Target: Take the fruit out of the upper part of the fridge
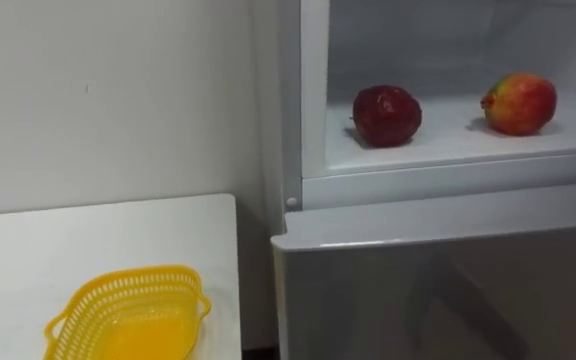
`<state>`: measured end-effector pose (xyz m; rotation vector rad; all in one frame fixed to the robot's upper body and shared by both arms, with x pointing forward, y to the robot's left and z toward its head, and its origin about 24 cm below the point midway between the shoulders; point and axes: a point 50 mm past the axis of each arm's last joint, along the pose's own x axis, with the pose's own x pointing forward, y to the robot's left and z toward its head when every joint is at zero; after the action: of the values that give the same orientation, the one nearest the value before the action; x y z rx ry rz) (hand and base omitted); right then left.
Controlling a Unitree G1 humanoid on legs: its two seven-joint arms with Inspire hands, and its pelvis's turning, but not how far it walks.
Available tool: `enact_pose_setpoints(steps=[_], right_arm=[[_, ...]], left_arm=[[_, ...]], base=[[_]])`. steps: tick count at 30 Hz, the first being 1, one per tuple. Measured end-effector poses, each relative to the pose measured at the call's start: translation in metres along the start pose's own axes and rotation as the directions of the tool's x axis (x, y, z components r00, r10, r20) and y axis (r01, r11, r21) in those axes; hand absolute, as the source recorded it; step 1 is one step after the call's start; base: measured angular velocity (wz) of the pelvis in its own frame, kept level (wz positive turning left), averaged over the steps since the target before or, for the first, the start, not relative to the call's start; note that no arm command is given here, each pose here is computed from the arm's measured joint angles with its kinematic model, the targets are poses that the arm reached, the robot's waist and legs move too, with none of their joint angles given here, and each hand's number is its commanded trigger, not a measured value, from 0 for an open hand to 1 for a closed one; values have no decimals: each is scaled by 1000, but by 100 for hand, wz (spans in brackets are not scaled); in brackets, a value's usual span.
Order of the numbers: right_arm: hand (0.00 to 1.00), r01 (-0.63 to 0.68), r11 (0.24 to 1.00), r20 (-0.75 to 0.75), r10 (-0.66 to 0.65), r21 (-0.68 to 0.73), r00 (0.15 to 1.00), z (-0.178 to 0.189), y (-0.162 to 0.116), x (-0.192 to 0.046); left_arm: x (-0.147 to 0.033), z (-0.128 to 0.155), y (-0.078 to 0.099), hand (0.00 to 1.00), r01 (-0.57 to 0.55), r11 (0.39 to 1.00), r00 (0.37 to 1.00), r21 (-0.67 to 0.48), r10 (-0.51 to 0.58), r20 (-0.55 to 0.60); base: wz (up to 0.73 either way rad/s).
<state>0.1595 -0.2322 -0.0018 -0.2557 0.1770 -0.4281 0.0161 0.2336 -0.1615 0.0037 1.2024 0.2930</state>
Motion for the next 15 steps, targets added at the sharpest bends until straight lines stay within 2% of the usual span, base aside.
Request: enact_pose_setpoints(steps=[4, 11, 15], right_arm=[[0, -5, 998, 202, -6, 55, 979, 45, 2, 2], [0, 35, 999, 309, -39, 19, 950, 68, 4, 0], [0, 86, 995, 385, -96, 43, 918, 85, 7, -2]], left_arm=[[0, -6, 2, 0, -13, 1000, 1000, 0, 13, -18], [-1, -16, 6, 0, -21, 1000, 998, 9, 21, -61], [-2, -24, 8, 0, -6, 996, 993, 85, 15, -113]], base=[[-8], [2], [-2]])
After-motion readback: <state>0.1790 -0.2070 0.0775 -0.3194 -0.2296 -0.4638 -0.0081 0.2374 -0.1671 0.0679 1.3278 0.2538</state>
